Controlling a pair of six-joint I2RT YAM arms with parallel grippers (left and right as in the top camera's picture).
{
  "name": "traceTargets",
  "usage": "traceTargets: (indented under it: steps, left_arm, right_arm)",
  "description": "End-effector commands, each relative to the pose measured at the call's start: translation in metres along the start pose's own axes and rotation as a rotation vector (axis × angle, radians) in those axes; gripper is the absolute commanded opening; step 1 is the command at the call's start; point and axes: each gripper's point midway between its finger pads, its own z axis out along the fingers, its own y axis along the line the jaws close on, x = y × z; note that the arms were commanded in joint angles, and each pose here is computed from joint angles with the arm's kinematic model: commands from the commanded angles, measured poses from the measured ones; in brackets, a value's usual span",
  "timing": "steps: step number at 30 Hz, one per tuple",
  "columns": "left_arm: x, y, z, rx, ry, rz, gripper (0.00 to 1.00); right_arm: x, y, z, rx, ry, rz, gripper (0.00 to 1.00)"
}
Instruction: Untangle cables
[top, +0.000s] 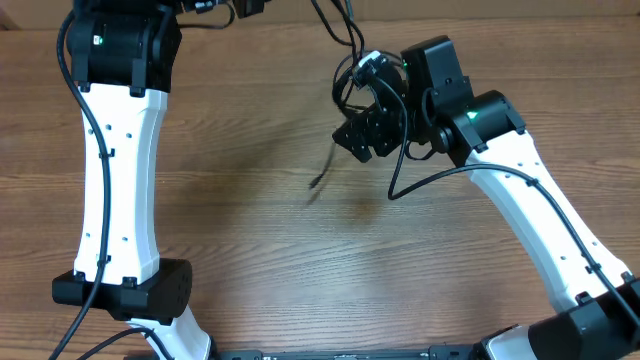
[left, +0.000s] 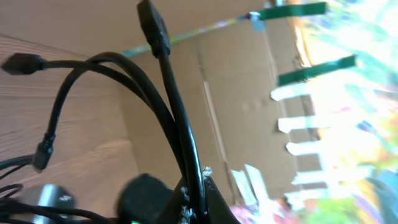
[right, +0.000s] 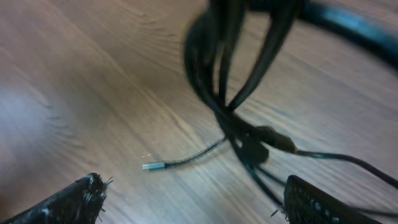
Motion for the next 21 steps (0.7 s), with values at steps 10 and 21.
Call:
traceTargets:
  steps: [10,21]
  left_arm:
    - [0.004,-0.043,-0.016,0.103,0.027,0.044,0.04]
    - [-0.006,-0.039,-0.033,0.089,0.016,-0.044,0.04]
  right_arm:
    - [-0.017,-0.024,-0.019,0.162,-0.065,-0.001,0.91]
    - [-0.038,-0.051,-0.040,0.320,-0.164,0.089,0.91]
